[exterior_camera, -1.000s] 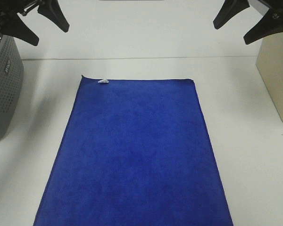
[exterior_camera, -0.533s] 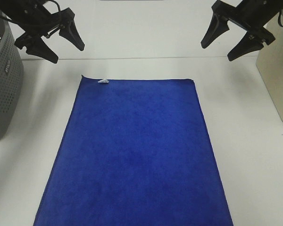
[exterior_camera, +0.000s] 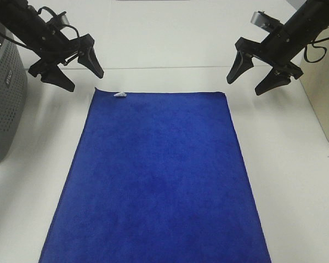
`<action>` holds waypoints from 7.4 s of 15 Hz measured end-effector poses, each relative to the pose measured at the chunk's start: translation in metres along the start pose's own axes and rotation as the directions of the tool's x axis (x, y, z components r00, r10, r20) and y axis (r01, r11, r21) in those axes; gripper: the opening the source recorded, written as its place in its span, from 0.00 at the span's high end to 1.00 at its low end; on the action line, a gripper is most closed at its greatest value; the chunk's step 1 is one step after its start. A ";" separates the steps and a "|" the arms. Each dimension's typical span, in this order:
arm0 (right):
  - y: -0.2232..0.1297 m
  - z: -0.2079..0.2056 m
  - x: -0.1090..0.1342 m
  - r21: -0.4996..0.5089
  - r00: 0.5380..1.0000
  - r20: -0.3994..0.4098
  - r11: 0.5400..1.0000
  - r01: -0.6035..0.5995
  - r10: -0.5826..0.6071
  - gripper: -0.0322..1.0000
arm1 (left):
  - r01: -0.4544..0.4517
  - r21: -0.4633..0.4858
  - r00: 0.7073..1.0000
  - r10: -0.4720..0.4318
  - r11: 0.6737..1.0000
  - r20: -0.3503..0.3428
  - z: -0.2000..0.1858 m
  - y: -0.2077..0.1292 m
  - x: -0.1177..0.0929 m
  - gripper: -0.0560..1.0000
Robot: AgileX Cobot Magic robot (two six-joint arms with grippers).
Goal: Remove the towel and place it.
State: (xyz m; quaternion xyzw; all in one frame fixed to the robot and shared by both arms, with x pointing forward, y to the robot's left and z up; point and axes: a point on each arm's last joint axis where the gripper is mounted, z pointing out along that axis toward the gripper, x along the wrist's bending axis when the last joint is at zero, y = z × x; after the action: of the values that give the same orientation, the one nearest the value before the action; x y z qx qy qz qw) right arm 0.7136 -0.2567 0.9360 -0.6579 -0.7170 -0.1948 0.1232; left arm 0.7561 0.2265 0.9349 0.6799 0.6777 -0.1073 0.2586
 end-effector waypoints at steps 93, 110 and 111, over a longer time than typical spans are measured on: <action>0.081 0.088 0.014 -0.472 0.822 0.319 0.673 0.570 -0.472 0.72 | -0.407 -0.539 0.910 0.274 0.738 -0.312 0.088 0.039 -0.014 0.77; 0.037 -0.062 0.083 -0.306 0.946 0.159 0.896 0.320 -0.284 0.21 | -0.390 -0.281 0.911 0.324 0.877 -0.256 -0.030 0.017 -0.076 0.20; 0.028 -0.081 0.089 -0.283 0.951 0.178 0.913 0.295 -0.252 0.21 | -0.354 -0.236 0.919 0.289 0.905 -0.269 -0.048 0.010 -0.081 0.20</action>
State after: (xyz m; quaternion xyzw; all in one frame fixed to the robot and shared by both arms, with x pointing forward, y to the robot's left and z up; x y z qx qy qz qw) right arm 0.7259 -0.2113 1.0504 -0.5739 -0.7699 -0.2729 -0.0585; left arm 0.7513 0.1808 1.0178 0.7471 0.5890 0.1123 0.2869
